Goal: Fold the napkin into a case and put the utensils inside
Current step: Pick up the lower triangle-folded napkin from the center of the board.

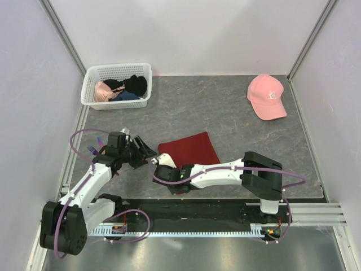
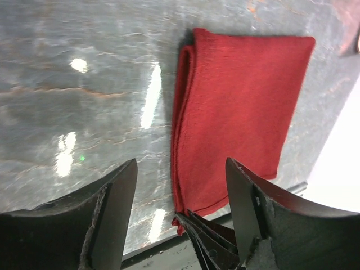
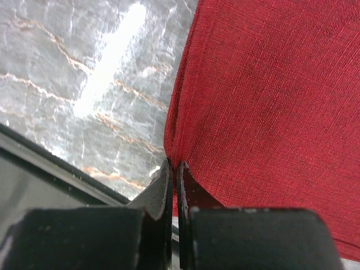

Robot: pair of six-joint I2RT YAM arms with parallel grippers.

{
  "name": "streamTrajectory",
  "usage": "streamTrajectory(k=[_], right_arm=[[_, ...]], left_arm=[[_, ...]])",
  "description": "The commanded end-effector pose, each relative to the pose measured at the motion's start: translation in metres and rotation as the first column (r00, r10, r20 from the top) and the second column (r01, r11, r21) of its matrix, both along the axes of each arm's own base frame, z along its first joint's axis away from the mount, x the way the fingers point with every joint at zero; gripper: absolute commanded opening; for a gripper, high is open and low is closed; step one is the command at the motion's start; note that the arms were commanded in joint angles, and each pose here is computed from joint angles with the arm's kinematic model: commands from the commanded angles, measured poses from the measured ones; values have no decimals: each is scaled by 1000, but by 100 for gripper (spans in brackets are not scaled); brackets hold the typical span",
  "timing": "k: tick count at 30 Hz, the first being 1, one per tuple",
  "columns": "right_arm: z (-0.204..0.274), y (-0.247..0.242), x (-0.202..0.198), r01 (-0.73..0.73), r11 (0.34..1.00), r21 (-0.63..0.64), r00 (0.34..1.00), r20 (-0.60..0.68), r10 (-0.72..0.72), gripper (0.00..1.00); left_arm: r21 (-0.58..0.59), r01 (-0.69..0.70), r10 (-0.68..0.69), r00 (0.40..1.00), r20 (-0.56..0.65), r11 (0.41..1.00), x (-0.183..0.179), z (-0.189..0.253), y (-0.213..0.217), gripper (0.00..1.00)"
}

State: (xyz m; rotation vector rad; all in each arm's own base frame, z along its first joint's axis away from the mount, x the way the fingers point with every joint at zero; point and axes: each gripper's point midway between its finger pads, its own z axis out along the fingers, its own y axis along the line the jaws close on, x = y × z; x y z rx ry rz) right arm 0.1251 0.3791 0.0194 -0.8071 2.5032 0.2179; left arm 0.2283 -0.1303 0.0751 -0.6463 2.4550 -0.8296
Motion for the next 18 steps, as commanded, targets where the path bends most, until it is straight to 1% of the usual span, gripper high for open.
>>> streamTrajectory(k=[1, 3, 4, 5, 6, 7, 9, 10, 13, 15, 16, 18], right_arm=[[16, 3, -3, -3, 995, 103, 999, -45, 8, 0], [34, 8, 2, 10, 982, 186, 998, -68, 2, 0], [34, 4, 1, 22, 979, 204, 996, -93, -3, 0], [44, 6, -2, 20, 967, 253, 992, -124, 12, 0], [50, 8, 3, 30, 955, 294, 991, -136, 10, 0], [49, 3, 1, 37, 953, 301, 988, -155, 11, 0], [60, 5, 2, 38, 933, 358, 984, -178, 29, 0], [58, 2, 0, 40, 932, 361, 981, -191, 31, 0], [62, -2, 1, 56, 917, 396, 975, -219, 35, 0], [71, -2, 4, 77, 889, 451, 970, -240, 38, 0], [67, -7, 2, 89, 888, 452, 966, -258, 35, 0], [74, -9, 7, 104, 867, 487, 964, -263, 32, 0]], left_arm=[[-79, 108, -103, 992, 74, 991, 10, 11, -19, 72], [-105, 125, -118, 990, 72, 987, 12, 12, -24, 72], [-113, 129, -122, 990, 70, 985, 14, 12, -26, 72], [-126, 127, -119, 991, 65, 984, 18, 10, -28, 72], [-144, 136, -128, 990, 64, 980, 19, 11, -31, 72], [-155, 137, -129, 990, 63, 978, 21, 10, -33, 72], [-181, 139, -130, 990, 60, 974, 27, 10, -37, 73], [-186, 142, -133, 989, 59, 972, 29, 11, -39, 73], [-192, 151, -141, 988, 64, 970, 37, 12, -42, 76], [-190, 146, -137, 989, 57, 971, 43, 11, -42, 79], [-192, 147, -139, 989, 52, 970, 44, 10, -43, 80], [-183, 135, -129, 991, 44, 974, 51, 8, -42, 80]])
